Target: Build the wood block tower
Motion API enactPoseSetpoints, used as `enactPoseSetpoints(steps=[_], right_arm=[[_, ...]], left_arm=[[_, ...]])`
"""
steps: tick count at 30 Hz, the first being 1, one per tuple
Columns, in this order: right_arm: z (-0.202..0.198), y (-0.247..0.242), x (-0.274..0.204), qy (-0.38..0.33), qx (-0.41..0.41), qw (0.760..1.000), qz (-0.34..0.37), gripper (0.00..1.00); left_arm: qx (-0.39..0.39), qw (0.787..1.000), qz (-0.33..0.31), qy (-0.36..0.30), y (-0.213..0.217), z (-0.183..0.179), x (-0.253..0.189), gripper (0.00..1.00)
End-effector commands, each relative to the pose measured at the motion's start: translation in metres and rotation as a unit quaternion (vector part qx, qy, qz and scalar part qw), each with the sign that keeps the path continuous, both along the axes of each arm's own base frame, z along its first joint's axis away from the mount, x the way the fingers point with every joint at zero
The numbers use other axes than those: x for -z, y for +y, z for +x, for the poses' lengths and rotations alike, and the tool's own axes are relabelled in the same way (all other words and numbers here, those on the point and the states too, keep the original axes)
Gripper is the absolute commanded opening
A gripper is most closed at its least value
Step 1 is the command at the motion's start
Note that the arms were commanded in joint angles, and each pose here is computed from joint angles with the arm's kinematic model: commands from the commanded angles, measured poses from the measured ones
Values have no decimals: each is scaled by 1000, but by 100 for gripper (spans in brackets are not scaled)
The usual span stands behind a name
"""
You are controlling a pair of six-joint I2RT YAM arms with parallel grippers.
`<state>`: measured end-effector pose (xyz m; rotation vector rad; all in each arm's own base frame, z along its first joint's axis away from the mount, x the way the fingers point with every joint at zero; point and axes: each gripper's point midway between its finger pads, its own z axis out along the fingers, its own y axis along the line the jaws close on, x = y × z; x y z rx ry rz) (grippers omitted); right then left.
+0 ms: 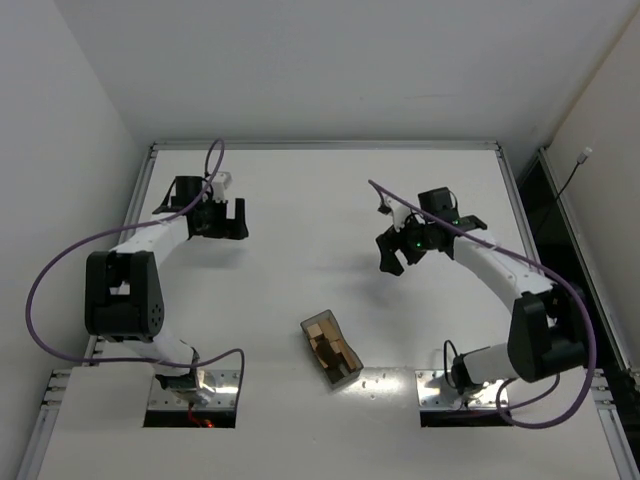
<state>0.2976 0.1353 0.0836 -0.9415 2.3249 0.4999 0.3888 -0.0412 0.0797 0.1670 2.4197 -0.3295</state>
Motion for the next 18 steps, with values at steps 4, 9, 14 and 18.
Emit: enactPoseSetpoints(steps=[4,9,14,18], right_arm=[[-42,54,-12,-26,-96,995,9,73],[-60,77,-8,-47,-102,993,-29,72],[-79,107,-18,-46,-107,993,-22,66],[-102,126,-14,-38,-141,989,-29,57]], left_arm=[[-11,999,22,-48,7,7,-30,99],[-7,997,58,-42,18,5,-37,99],[-18,994,91,-50,30,-3,-48,99],[-28,992,108,-55,37,-12,-53,99]])
